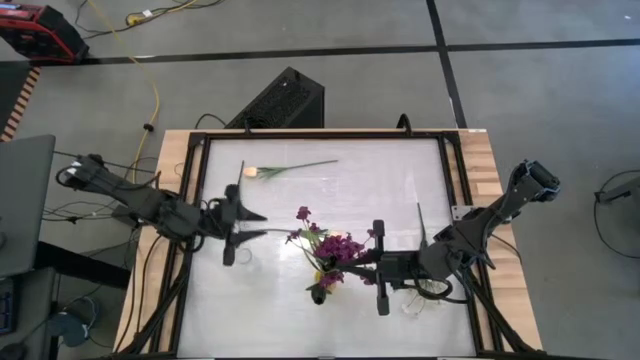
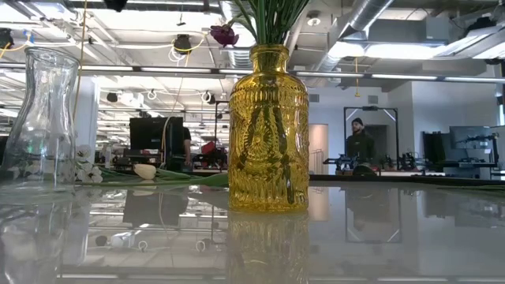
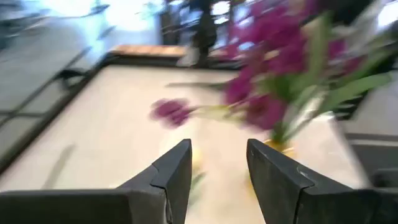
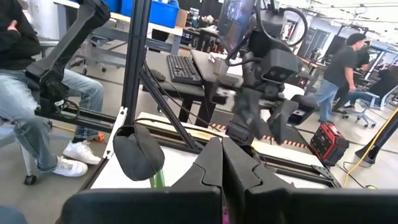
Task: Sort flowers into vase by color
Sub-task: Put the bottom white flowers into the transparent vase
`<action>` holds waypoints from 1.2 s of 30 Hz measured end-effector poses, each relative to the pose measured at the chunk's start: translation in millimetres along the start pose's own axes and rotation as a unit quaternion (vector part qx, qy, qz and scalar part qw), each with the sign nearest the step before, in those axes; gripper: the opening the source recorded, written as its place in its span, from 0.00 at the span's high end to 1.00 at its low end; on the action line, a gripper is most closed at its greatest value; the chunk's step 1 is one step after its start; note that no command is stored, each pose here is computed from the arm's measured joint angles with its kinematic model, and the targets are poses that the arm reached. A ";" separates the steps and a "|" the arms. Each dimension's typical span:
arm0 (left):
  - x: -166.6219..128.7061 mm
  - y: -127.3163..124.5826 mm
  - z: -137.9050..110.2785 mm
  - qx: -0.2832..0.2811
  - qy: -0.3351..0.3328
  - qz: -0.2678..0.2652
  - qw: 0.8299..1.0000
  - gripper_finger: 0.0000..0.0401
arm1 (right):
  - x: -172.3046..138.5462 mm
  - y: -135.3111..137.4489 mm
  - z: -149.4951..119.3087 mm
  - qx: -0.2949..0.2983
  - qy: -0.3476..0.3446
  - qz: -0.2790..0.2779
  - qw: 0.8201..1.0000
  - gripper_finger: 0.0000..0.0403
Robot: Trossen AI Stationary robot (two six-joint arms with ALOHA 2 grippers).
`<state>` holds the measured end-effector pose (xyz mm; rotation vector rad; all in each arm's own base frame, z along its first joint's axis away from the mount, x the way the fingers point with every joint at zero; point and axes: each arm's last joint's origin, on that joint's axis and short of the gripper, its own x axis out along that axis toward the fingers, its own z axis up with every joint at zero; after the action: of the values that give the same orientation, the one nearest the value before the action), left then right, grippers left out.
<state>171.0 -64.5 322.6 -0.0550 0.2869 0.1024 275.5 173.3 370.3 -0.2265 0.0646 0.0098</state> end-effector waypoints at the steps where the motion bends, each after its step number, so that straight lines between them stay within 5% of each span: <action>1: -1.6 2.5 -2.3 0.003 0.008 0.022 1.000 0.64 | 0.1 0.0 -0.1 0.000 0.000 -0.002 1.000 0.95; 5: -4.3 10.1 -13.6 0.029 0.050 0.097 0.994 0.64 | -0.9 -1.3 0.9 0.001 0.000 -0.009 1.000 0.95; 16: 5.8 33.1 -53.8 0.032 0.111 0.203 0.972 0.65 | -30.7 -35.9 25.3 0.025 -0.030 -0.029 0.999 0.95; 24: 26.6 58.8 -93.9 -0.009 0.141 0.193 0.971 0.65 | -52.7 -100.4 16.8 0.072 0.049 -0.145 0.986 0.95; 28: 31.0 64.5 -94.3 -0.020 0.136 0.164 0.977 0.65 | -64.8 -142.0 -3.3 0.119 0.126 -0.226 0.959 0.95; 31: 32.3 65.5 -91.7 -0.024 0.126 0.153 0.980 0.65 | -77.2 -168.0 -25.5 0.147 0.211 -0.293 0.921 0.95; 36: 33.2 64.2 -89.7 -0.022 0.119 0.133 0.984 0.65 | -84.4 -188.1 -66.6 0.192 0.382 -0.280 0.860 0.94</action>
<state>170.6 -3.8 224.7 -0.0730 0.5315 0.3700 190.3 -25.1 353.2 0.1728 0.7888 -0.6774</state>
